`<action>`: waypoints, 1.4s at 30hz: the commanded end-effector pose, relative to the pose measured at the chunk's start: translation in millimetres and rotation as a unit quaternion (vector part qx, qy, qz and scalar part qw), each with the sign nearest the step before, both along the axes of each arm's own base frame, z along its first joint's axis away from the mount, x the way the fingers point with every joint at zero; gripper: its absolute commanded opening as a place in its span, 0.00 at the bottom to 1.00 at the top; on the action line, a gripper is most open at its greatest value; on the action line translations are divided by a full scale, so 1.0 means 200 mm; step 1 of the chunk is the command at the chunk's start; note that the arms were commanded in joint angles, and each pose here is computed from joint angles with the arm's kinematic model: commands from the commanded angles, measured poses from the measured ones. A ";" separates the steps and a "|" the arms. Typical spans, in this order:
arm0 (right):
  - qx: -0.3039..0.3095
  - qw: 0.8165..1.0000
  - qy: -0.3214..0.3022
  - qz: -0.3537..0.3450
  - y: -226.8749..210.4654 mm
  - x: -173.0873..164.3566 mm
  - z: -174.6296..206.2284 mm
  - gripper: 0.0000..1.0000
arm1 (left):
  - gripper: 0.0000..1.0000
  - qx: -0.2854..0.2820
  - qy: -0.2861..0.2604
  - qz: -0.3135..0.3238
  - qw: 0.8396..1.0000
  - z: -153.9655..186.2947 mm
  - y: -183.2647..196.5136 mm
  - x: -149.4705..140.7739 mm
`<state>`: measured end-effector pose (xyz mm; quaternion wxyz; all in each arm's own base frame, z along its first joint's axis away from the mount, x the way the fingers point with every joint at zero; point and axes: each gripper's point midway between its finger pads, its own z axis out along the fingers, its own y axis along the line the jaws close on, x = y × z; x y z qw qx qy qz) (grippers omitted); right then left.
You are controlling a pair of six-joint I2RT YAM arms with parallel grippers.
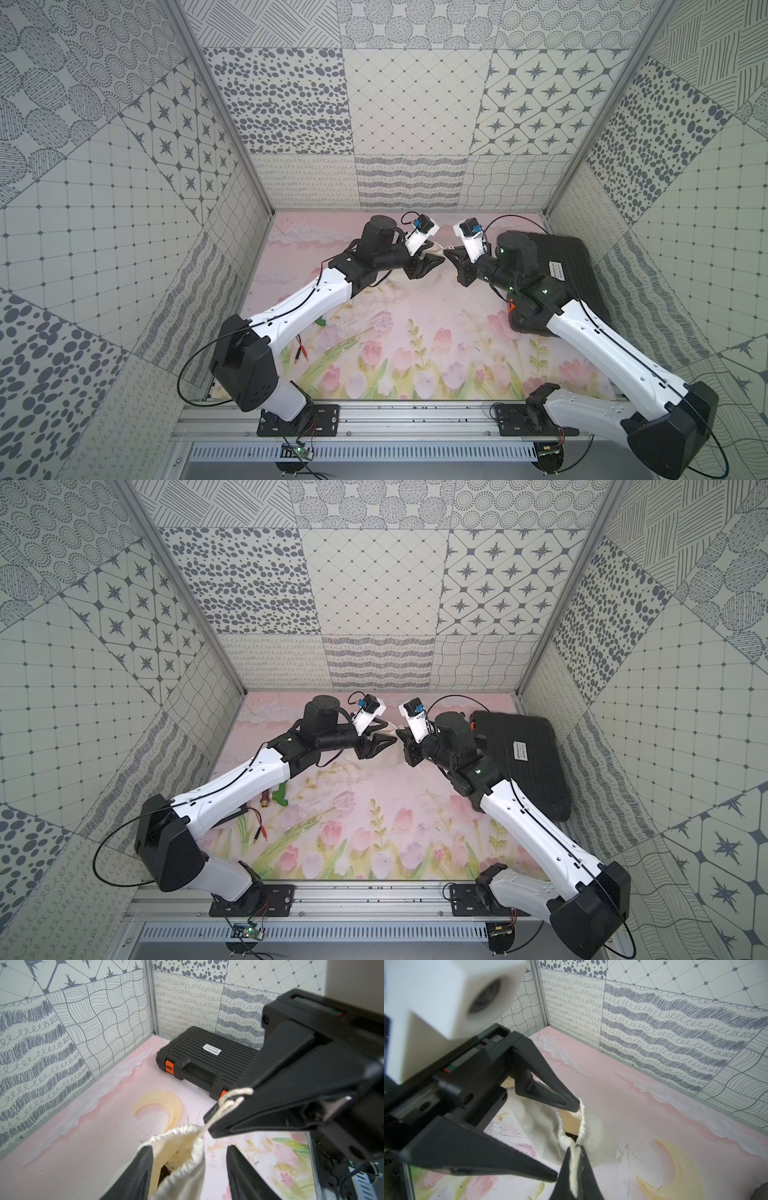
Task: Close the soil bag
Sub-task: Pick up the soil bag from the center of the board, then frap the soil bag at the center of the board.
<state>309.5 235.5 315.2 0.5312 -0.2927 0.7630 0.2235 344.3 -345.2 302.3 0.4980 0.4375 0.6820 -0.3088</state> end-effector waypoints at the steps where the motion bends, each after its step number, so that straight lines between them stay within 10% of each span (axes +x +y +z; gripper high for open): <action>1: 0.033 0.999 -0.029 0.016 0.03 -0.01 0.16 0.00 | 0.57 0.004 -0.095 -0.051 0.994 0.10 -0.08 0.03; 9: 0.032 0.999 -0.034 0.007 0.01 0.00 0.17 0.00 | 0.36 0.018 -0.087 -0.058 0.994 0.05 -0.13 0.03; 18: 0.051 0.995 -0.059 -0.059 -0.19 0.02 0.30 0.00 | 0.11 0.091 -0.020 0.085 0.992 -0.25 0.12 0.08; 32: 0.097 0.988 -0.070 -0.096 -0.29 0.07 0.49 0.00 | 0.11 0.214 0.101 0.356 0.904 -0.66 0.76 -0.06; 40: 0.101 0.986 -0.063 -0.113 -0.32 0.14 0.49 0.00 | 0.11 0.236 0.134 0.497 0.824 -0.62 1.12 -0.21; 42: 0.103 0.989 -0.052 -0.090 -0.27 0.17 0.49 0.00 | 0.11 0.218 0.138 0.503 0.825 -0.56 1.16 -0.27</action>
